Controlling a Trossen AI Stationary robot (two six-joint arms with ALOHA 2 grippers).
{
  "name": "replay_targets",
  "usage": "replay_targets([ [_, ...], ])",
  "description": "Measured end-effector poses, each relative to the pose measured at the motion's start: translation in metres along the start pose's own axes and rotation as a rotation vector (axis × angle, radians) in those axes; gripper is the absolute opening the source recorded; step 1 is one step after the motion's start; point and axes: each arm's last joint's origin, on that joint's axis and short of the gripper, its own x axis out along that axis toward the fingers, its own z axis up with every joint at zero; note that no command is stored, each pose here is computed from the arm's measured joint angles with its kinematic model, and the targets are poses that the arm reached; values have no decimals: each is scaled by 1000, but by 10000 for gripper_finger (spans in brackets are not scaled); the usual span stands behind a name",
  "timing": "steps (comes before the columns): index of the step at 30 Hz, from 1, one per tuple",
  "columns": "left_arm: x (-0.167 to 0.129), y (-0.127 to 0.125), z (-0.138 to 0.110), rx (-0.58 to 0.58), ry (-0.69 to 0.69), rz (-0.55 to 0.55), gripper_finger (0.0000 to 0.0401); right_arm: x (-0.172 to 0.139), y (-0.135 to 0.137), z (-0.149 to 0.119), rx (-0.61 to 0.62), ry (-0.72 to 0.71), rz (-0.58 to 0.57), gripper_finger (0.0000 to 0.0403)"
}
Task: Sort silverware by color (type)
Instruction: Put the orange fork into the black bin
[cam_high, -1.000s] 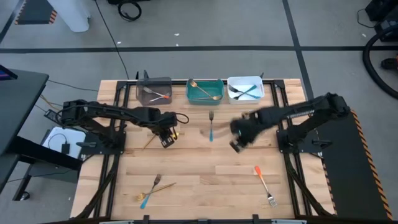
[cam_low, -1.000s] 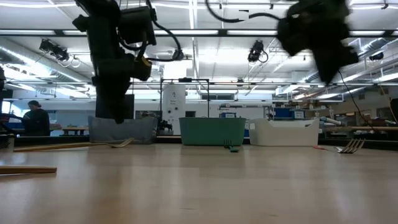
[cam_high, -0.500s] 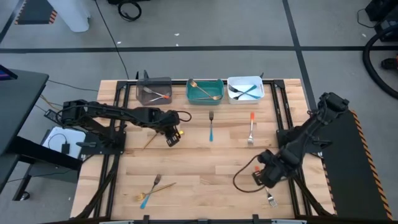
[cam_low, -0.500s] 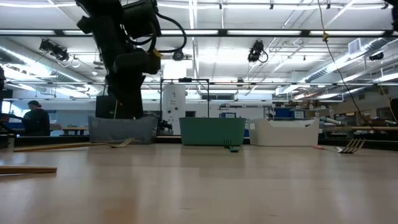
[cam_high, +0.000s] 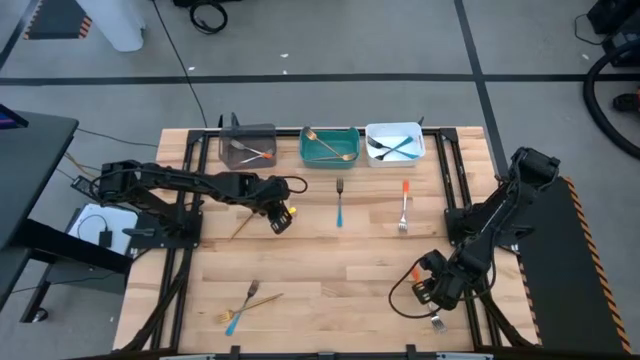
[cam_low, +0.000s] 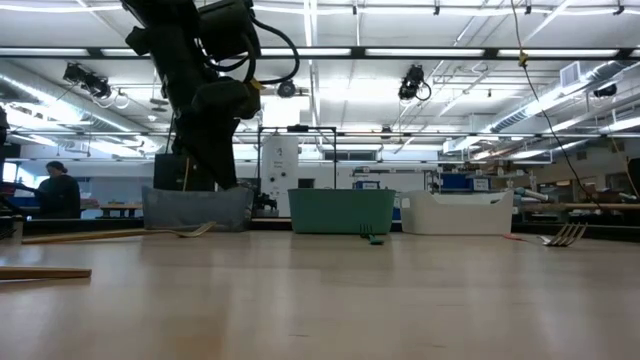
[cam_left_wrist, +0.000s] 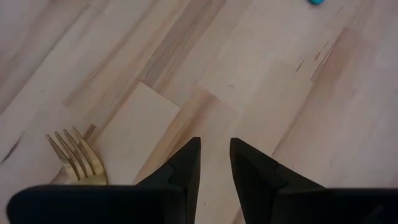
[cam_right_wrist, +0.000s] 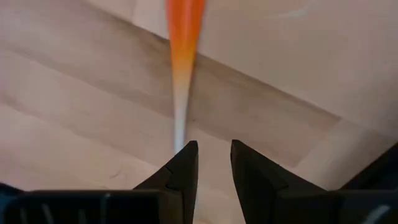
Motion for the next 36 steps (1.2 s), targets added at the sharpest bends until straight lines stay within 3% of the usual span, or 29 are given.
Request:
replay_targets([
  [5, 0, 0, 0, 0, -1, -1, 96, 3, 1, 0, -59, 18, 27, 103],
  [14, 0, 0, 0, -1, -1, -1, 96, 8, 8, -4, -22, 36, 84, 103],
  [26, 0, 0, 1, 0, -6, -4, 96, 36, 18, -7, -10, 20, -74, 101],
  [29, 0, 0, 1, 0, -7, -5, 96, 38, 20, -5, -1, 1, -115, 84],
  [33, 0, -1, 1, 0, -10, -6, 96, 36, 21, 1, -21, -14, -117, 25],
  [36, 0, -1, 1, -1, -10, -6, 96, 32, 22, 7, -41, -18, -100, 16],
])
